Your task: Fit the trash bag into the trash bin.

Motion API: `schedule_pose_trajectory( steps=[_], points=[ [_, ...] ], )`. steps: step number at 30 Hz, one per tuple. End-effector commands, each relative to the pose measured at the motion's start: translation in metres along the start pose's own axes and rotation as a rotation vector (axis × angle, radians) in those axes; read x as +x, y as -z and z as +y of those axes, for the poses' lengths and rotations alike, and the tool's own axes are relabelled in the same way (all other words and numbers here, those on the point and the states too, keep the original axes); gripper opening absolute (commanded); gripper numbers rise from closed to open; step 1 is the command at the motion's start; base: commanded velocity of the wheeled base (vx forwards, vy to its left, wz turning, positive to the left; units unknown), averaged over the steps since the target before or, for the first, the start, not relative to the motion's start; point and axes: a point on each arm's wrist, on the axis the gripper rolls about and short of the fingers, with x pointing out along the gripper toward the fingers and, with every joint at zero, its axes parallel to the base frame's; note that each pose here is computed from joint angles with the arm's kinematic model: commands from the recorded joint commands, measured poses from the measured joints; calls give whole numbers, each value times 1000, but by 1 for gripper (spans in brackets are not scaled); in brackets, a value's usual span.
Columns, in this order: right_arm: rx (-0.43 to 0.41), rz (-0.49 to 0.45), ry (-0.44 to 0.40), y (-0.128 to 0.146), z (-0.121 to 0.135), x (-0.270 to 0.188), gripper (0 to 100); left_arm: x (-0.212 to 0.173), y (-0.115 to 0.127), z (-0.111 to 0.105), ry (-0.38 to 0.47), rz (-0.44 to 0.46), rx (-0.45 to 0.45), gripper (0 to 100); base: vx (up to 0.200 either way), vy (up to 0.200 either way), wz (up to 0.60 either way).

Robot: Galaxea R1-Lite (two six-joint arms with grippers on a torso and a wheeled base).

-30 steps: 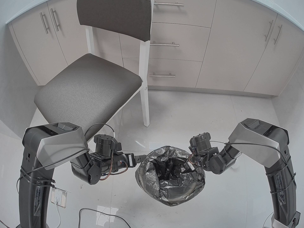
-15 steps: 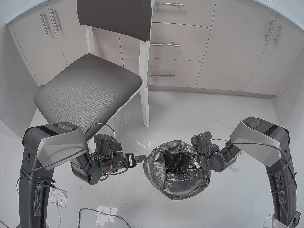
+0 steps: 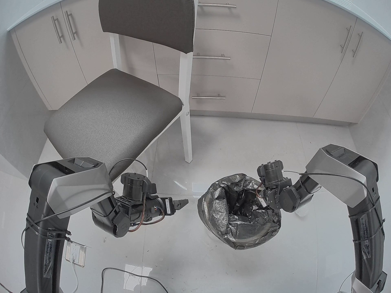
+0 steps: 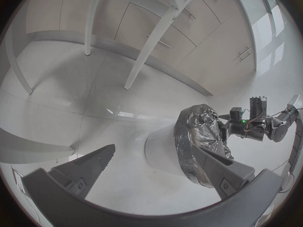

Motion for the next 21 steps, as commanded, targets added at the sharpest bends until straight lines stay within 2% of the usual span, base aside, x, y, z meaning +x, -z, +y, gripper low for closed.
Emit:
schedule_pose_trajectory(
  steps=[1, 6, 13, 17, 18, 21],
  points=[
    [12, -3, 10, -2, -6, 2, 100, 0, 0, 0, -1, 1, -2, 100, 0, 0, 0],
    [24, -10, 15, -4, -11, 5, 100, 0, 0, 0, -1, 1, -2, 100, 0, 0, 0],
    [8, -19, -2, -5, -3, -2, 100, 0, 0, 0, -1, 1, 0, 100, 0, 0, 0],
    [-2, -52, -66, -8, 1, -20, 100, 0, 0, 1, -2, 0, -1, 100, 0, 0, 0],
    [-5, -77, -111, -11, 1, -31, 100, -1, 0, 0, -1, 1, 0, 100, 0, 0, 0],
    [-1, -131, -162, -20, -7, -58, 100, -2, 2, 0, -4, 9, -3, 100, 0, 0, 0]
  ],
)
